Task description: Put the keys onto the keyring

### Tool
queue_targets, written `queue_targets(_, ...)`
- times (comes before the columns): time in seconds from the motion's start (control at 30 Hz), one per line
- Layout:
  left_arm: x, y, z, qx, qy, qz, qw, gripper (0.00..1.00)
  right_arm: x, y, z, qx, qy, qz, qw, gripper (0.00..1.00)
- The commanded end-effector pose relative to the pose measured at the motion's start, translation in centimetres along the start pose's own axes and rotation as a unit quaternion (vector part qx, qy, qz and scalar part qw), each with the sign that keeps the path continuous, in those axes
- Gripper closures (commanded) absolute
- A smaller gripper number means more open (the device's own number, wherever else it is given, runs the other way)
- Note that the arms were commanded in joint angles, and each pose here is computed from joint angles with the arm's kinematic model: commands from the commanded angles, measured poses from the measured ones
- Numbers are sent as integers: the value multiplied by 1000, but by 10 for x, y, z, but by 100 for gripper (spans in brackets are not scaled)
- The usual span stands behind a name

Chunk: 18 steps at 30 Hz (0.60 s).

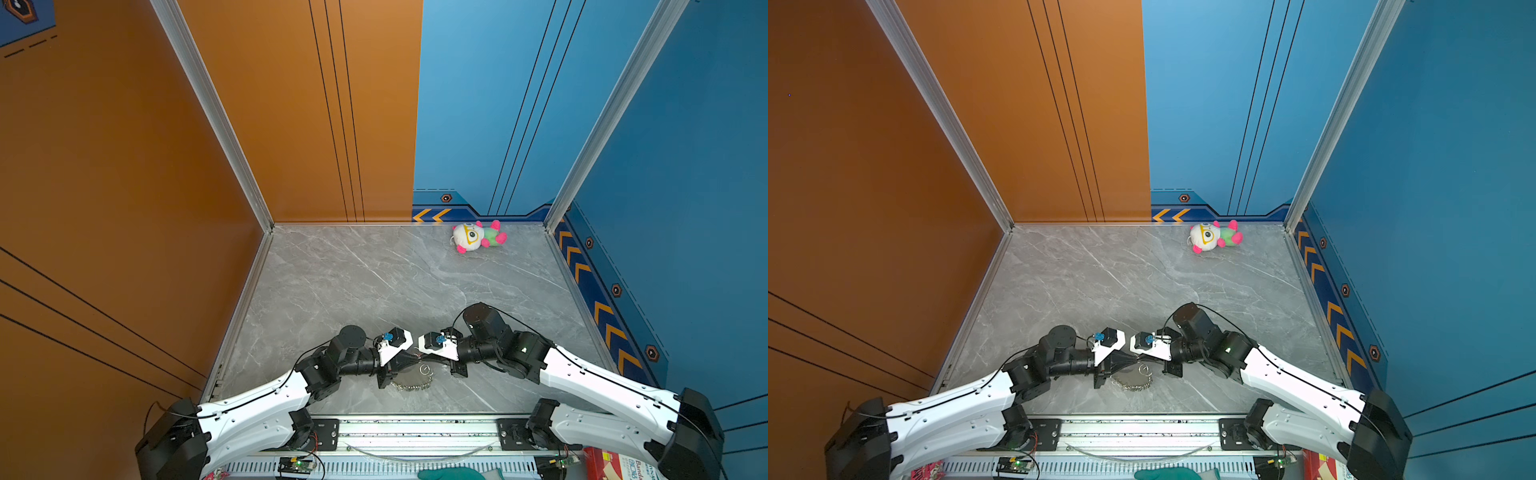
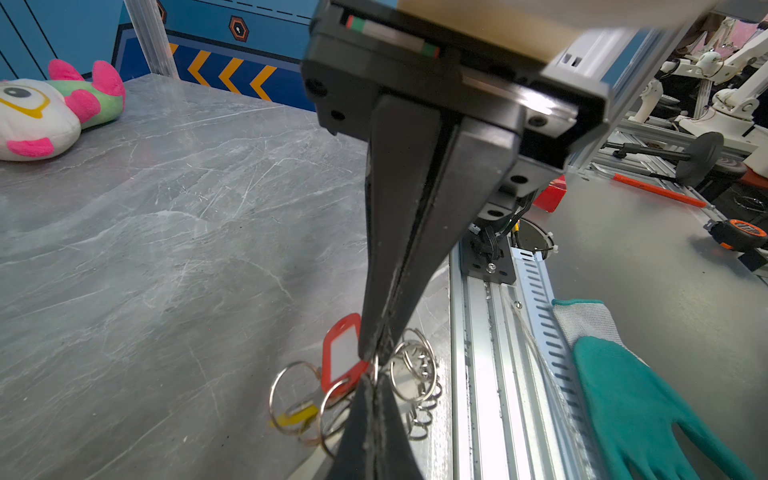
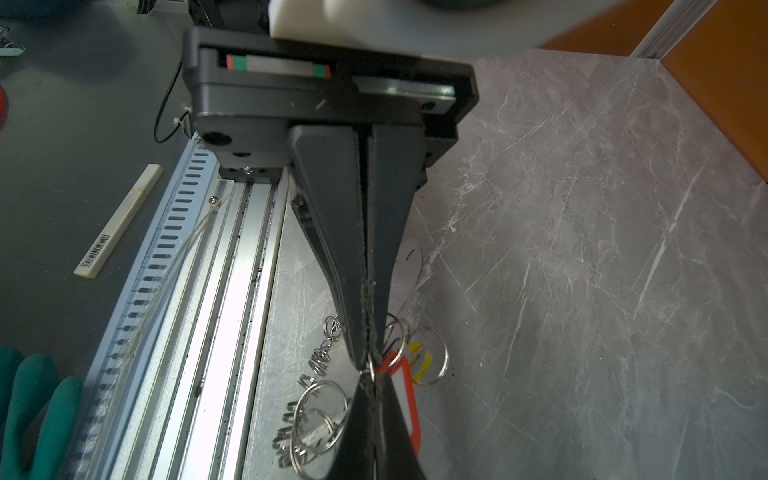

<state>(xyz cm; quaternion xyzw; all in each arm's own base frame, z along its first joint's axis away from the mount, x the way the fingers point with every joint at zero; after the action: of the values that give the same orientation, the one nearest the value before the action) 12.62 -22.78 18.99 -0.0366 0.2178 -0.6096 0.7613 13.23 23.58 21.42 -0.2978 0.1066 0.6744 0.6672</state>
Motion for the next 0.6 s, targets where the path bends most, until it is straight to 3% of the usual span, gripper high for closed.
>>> queue_targets(0.0,-4,-1,18,15,-36,12,999,87,-3,-3,10,4,-40,-21,999,100)
queue_targets(0.2,-8,1,18,18,-46,31,998,77,-1,-7,8,23,-59,-42,997,100)
queue_targets(0.57,-10,6,15,12,-47,43,998,75,-11,-15,9,38,-121,-102,987,100)
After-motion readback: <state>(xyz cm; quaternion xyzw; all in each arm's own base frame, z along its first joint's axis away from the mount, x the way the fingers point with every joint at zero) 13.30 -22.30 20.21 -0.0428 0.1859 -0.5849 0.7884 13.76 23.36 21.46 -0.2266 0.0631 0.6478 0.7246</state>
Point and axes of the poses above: each gripper's point midway between its finger pads, its own x axis out along the fingers, its own y axis along the line the jaws close on, z = x × y, the point moved 7 cm from there along -x, back along the fingers, and after that the axes turned 11 degrees about -x, right-handed, at the moved point
